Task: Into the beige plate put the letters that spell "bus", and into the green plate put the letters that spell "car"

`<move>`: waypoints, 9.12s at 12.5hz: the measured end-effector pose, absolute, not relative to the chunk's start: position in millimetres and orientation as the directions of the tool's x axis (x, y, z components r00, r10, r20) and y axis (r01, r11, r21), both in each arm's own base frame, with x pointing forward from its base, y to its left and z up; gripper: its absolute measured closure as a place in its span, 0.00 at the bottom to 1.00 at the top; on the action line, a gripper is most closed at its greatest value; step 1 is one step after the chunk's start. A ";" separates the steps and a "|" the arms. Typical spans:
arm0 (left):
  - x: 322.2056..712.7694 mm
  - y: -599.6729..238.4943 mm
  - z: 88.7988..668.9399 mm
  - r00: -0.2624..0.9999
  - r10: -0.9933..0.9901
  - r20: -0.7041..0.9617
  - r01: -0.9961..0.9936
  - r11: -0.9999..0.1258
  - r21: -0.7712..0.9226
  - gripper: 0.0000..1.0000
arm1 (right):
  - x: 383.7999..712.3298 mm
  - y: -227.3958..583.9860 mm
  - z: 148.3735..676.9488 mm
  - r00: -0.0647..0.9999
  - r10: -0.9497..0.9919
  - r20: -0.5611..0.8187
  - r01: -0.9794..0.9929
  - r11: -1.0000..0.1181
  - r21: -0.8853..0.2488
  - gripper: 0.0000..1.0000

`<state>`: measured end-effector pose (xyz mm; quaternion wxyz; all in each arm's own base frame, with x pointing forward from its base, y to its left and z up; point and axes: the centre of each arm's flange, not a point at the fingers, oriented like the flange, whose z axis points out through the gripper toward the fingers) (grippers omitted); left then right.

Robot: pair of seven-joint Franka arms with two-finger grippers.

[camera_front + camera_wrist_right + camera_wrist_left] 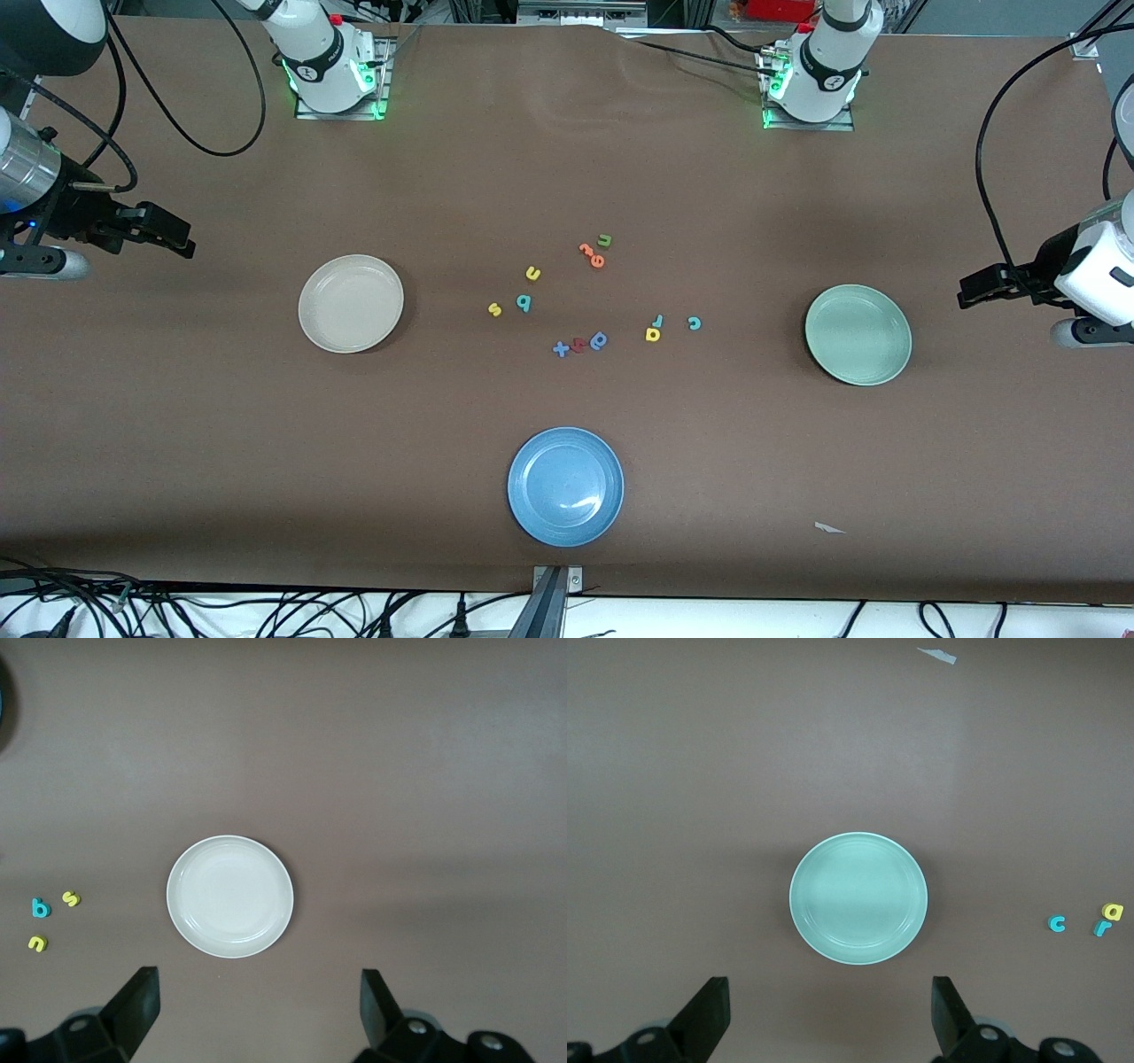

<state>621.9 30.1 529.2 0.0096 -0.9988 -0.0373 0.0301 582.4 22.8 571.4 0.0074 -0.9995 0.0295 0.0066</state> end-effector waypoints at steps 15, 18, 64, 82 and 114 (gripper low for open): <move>622.0 30.3 529.3 0.995 0.075 -0.059 0.074 -0.997 -0.022 0.00 | 582.4 22.7 571.4 0.998 -0.059 -0.014 -0.059 -0.998 -0.014 0.00; 622.1 30.3 529.0 0.995 0.075 -0.060 0.074 -0.997 -0.022 0.00 | 582.4 22.7 571.4 0.998 -0.059 -0.014 -0.059 -0.998 -0.014 0.00; 662.6 -93.8 422.4 0.991 0.089 -0.096 0.095 -0.993 0.065 0.00 | 582.5 22.5 570.3 0.998 -0.059 -0.016 -0.060 -0.998 -0.014 0.00; 608.4 -253.0 193.7 0.942 0.208 -0.262 0.219 -0.976 0.015 0.07 | 566.1 283.0 357.7 0.931 -0.344 -0.124 -0.337 -0.938 0.078 0.00; 582.9 -264.7 167.8 0.898 0.349 -0.269 0.362 -0.932 -0.002 0.54 | 513.9 371.1 181.5 0.788 -0.615 -0.028 -0.614 -0.783 -0.096 0.72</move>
